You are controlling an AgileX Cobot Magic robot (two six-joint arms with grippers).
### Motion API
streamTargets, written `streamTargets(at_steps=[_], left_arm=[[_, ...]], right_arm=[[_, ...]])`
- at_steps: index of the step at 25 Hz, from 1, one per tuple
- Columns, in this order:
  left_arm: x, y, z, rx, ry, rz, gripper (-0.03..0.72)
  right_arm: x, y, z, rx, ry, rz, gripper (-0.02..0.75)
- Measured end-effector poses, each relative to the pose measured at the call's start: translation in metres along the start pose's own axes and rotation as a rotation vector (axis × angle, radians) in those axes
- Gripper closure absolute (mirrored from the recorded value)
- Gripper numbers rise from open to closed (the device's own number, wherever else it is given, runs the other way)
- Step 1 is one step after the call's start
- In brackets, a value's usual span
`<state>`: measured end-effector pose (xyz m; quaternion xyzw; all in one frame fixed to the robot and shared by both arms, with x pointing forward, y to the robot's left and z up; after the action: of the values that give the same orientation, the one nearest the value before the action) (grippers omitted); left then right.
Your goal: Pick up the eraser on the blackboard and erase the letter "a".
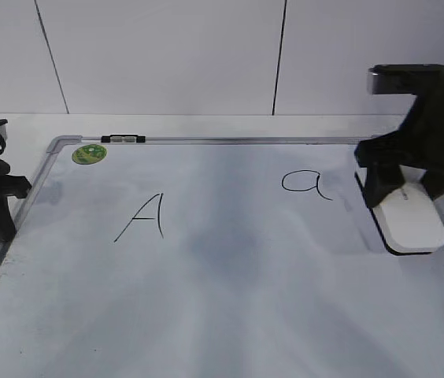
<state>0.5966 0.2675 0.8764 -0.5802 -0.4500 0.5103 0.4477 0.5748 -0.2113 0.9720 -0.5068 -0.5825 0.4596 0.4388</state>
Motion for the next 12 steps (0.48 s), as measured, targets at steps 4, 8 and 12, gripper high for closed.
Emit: streamTargets(at_steps=[4,8,12], left_arm=[[0.000,0.000,0.000,0.000,0.000,0.000,0.639],[0.000,0.000,0.000,0.000,0.000,0.000,0.639],[0.000,0.000,0.000,0.000,0.000,0.000,0.639]], right_arm=[[0.010,0.018,-0.029,0.020,-0.031,0.015,0.167],[0.015,0.036,-0.051,0.031,-0.042,0.025,0.167],[0.018,0.049,-0.065,0.040,-0.042,0.026,0.167]])
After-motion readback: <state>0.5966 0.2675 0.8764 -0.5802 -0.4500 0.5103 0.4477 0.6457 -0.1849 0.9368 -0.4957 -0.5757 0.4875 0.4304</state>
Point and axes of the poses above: a point on each arm's last joint axis where the gripper is mounted, y pointing out along that axis toward the gripper, x along the wrist's bending axis when the last joint is at zero, z = x × y, the point moved 5 cm from there along y, pointing out along that axis toward the gripper, and after that the axes turned 2 degrees about y, right-handed, at the moved point
